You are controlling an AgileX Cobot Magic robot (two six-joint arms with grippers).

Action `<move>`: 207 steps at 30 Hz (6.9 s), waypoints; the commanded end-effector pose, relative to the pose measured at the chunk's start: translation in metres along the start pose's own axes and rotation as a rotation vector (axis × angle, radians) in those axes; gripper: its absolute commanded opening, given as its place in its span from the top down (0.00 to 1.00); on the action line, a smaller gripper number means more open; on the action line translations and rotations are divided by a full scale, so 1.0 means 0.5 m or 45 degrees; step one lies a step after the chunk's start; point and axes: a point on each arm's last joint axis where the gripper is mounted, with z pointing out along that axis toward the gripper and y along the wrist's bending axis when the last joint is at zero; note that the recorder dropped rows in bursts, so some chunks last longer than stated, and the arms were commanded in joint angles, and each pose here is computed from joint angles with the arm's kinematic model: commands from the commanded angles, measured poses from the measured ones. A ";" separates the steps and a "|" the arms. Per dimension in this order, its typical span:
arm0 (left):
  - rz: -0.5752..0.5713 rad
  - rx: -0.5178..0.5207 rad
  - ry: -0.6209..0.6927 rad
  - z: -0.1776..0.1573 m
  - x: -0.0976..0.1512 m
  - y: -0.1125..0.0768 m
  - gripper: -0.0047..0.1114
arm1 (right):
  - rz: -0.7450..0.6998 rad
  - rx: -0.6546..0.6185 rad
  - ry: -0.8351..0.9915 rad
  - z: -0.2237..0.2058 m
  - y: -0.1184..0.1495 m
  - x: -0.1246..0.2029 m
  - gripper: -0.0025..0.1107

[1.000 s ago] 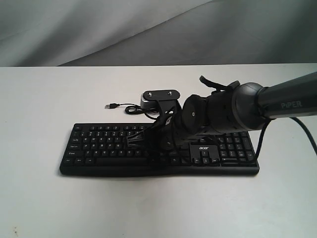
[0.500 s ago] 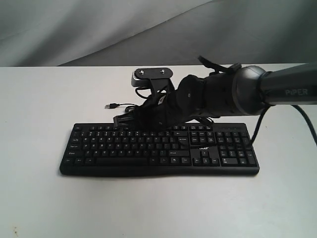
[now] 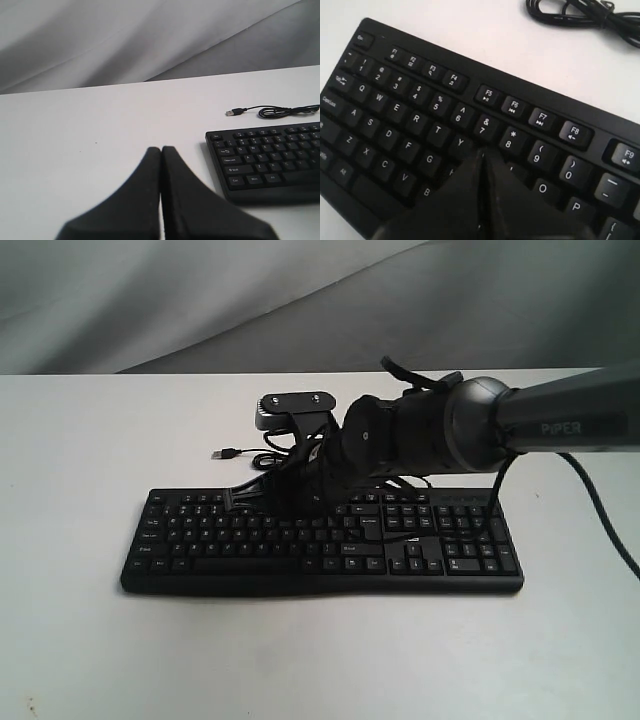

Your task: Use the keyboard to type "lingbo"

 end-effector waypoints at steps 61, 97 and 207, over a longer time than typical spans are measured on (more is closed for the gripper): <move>-0.016 0.001 -0.003 0.000 0.002 0.000 0.96 | -0.119 -0.018 0.039 -0.012 0.054 0.015 0.98; -0.016 0.001 -0.003 0.000 0.002 0.000 0.96 | -0.065 -0.015 0.102 0.016 0.051 0.037 0.98; -0.016 0.001 -0.003 0.000 0.002 0.000 0.96 | -0.133 0.009 0.055 0.063 0.076 -0.008 0.98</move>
